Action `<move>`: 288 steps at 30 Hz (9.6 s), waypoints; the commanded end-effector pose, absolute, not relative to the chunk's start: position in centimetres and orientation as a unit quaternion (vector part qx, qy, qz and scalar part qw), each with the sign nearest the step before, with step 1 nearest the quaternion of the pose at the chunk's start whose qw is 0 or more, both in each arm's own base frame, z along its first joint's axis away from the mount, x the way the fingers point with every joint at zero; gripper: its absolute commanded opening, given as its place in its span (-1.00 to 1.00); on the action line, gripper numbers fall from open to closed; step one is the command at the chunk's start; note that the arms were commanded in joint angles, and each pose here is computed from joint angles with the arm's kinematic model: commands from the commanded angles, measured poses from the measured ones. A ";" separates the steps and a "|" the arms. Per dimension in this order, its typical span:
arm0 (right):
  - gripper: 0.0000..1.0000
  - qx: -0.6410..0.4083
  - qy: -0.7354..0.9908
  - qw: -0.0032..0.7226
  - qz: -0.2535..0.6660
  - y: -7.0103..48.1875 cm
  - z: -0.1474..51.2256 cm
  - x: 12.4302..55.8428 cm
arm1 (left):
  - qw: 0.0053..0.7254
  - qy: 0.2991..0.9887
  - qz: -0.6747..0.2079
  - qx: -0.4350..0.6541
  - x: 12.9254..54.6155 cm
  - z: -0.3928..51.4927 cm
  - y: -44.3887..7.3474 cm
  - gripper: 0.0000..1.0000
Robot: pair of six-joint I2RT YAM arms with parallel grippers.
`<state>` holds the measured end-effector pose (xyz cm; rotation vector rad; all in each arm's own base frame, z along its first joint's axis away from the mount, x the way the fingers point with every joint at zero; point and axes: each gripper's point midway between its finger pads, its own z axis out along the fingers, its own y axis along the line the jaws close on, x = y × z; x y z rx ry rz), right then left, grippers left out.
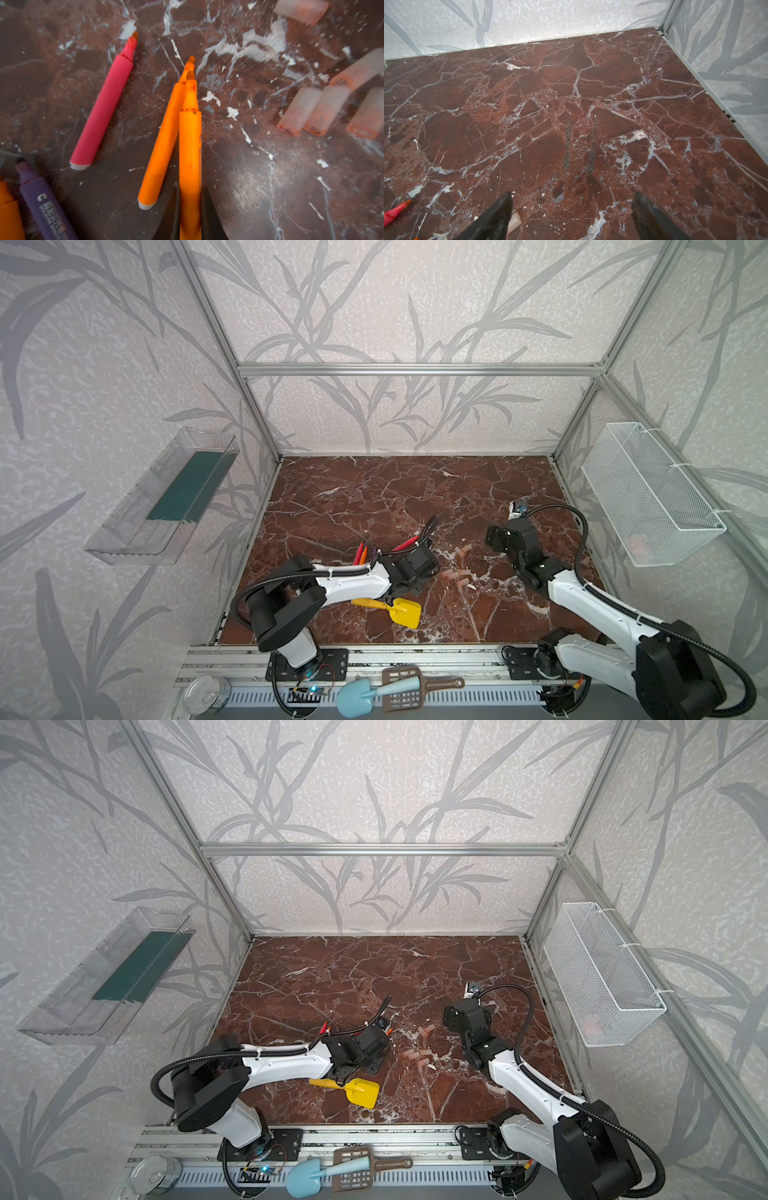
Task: Insert the pens into the pen caps
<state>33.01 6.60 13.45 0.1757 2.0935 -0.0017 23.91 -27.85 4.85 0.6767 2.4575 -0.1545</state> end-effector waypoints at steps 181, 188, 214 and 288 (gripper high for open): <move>-0.12 0.123 0.950 0.288 0.001 16.1 1.5 20.3 | 0.588 0.745 -0.289 0.129 24.4 17.4 -21.8 -1.00; -0.13 0.124 0.947 0.295 -0.006 15.5 1.7 20.3 | 0.587 0.745 -0.290 0.129 24.4 17.4 -21.8 -1.00; -0.39 0.121 0.955 0.267 -0.046 14.6 -0.5 21.4 | 0.585 0.746 -0.289 0.130 24.3 17.3 -21.8 -1.00; -1.00 -0.074 0.663 0.596 0.446 31.1 31.3 26.3 | 0.479 0.742 -0.422 0.206 19.4 18.5 -25.4 -1.00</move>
